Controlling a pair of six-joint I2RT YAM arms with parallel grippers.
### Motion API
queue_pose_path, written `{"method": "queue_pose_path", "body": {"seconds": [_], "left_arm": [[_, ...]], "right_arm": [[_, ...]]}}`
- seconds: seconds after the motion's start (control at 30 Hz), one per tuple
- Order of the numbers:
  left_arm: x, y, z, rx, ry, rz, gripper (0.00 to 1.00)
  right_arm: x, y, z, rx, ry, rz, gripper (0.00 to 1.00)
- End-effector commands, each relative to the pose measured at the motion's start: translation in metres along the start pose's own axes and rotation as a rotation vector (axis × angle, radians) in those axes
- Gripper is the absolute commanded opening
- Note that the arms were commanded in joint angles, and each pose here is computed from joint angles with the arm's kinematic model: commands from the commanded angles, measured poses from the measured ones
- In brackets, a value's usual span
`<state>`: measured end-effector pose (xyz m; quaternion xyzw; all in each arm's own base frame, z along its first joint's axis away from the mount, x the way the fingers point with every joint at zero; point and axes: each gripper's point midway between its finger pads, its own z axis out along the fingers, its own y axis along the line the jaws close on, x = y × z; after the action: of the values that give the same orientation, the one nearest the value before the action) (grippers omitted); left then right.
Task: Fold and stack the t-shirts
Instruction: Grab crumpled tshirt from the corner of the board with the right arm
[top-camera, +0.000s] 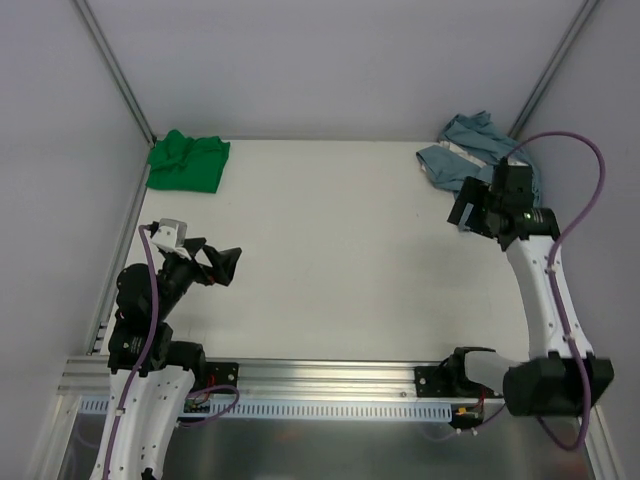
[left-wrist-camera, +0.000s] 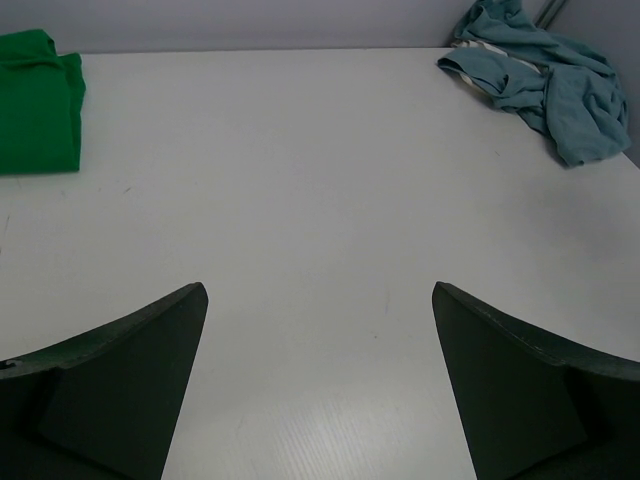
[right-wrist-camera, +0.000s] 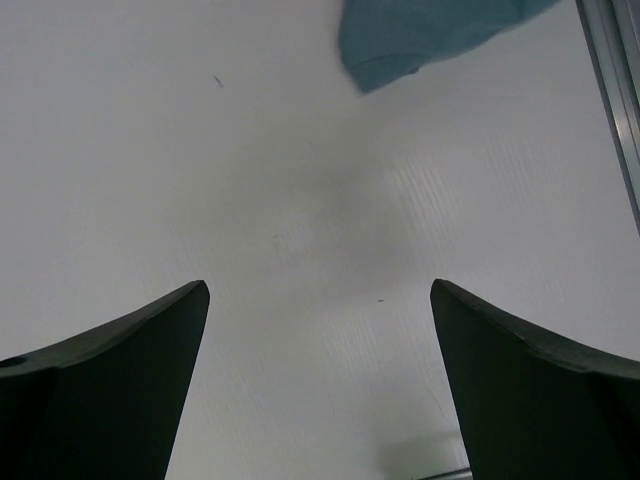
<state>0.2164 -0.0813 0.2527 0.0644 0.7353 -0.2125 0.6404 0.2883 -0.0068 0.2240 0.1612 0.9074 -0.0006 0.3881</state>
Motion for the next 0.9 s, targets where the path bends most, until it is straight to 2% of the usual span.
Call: {"method": "queue_pose_path", "body": {"seconds": [0.0, 0.2, 0.23, 0.37, 0.87], "left_arm": [[-0.009, -0.007, 0.000, 0.034, -0.035, 0.009, 0.99], [-0.012, -0.008, -0.003, 0.036, -0.057, 0.012, 0.99], [-0.013, -0.009, -0.004, 0.039, -0.059, 0.012, 0.99], [-0.014, -0.010, -0.004, 0.046, -0.067, 0.017, 0.99], [-0.015, -0.008, -0.003, 0.035, -0.071, 0.023, 0.99]], "right_arm": [[-0.020, -0.022, 0.017, 0.186, 0.043, 0.022, 1.00], [-0.038, -0.020, 0.087, 0.202, 0.135, 0.074, 0.98], [-0.030, -0.024, 0.103, 0.226, 0.190, 0.060, 0.97], [-0.025, -0.025, 0.137, 0.242, 0.253, 0.045, 0.96], [-0.009, -0.033, 0.215, 0.272, 0.363, 0.022, 0.95]]}}
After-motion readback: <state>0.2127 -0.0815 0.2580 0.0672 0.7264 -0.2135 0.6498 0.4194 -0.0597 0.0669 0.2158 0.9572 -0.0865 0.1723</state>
